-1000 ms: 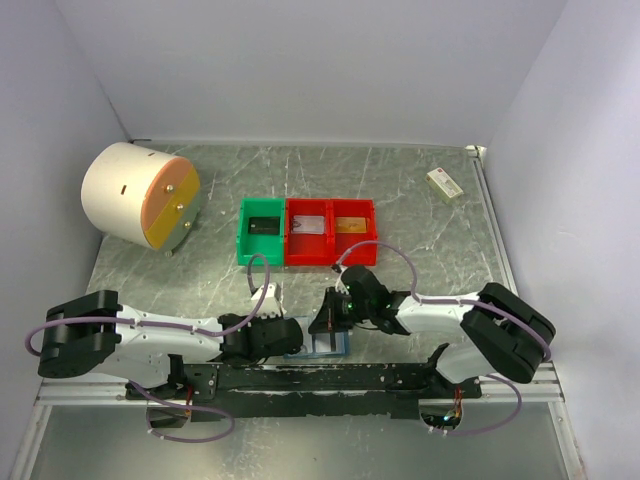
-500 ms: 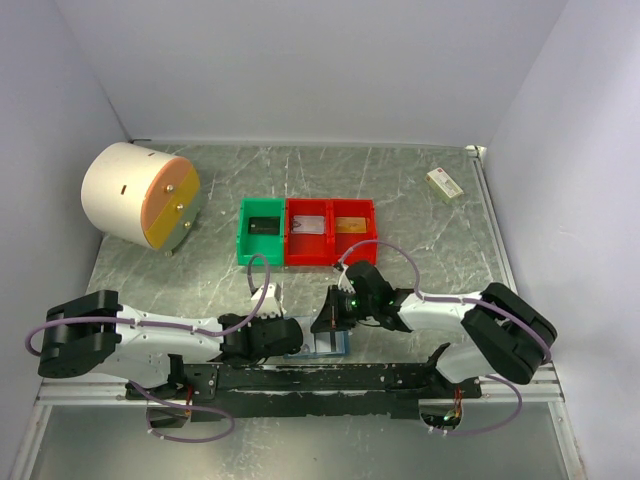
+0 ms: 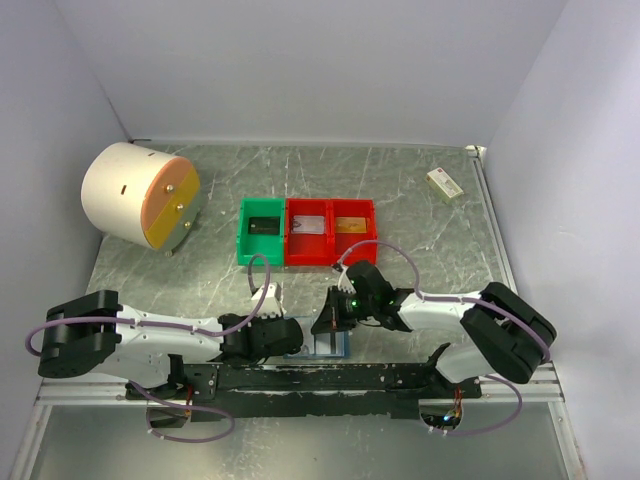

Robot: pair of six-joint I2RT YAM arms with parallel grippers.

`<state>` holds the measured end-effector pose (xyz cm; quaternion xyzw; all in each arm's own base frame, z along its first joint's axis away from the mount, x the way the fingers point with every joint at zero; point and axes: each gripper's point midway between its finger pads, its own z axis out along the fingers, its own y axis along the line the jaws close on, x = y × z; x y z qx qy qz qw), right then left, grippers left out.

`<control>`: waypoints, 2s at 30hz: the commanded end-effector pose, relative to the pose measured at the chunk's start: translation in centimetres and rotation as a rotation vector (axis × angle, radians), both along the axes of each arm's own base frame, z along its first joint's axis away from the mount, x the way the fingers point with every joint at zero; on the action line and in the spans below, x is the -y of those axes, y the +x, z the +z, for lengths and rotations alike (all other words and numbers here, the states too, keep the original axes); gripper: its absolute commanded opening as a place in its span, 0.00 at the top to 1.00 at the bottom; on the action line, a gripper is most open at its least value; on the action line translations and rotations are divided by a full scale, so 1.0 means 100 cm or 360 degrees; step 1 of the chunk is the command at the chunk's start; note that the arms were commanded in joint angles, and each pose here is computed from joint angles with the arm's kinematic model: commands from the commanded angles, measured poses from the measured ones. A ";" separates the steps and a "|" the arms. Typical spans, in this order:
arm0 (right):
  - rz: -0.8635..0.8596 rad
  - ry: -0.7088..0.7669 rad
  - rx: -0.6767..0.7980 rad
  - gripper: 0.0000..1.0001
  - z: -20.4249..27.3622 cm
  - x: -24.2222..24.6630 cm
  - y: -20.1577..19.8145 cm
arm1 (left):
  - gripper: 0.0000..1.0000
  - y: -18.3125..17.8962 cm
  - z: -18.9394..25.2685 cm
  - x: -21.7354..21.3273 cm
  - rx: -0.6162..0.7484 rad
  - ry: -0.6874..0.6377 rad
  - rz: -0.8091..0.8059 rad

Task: Take the credit cards out of the card holder

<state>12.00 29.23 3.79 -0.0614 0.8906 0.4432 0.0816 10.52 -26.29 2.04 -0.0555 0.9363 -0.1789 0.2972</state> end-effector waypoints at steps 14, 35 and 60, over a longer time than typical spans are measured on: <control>0.0019 0.0022 -0.0066 1.00 -0.007 0.021 0.001 | 0.78 0.001 0.005 0.000 0.0013 -0.0039 0.0004; 0.0060 -0.0060 -0.0034 1.00 -0.019 0.014 0.015 | 0.63 0.006 0.030 0.033 0.0093 -0.0324 -0.0150; 0.0048 0.0133 0.0004 0.82 0.008 0.007 0.011 | 0.93 0.010 -0.011 0.007 -0.0031 -0.0125 0.0067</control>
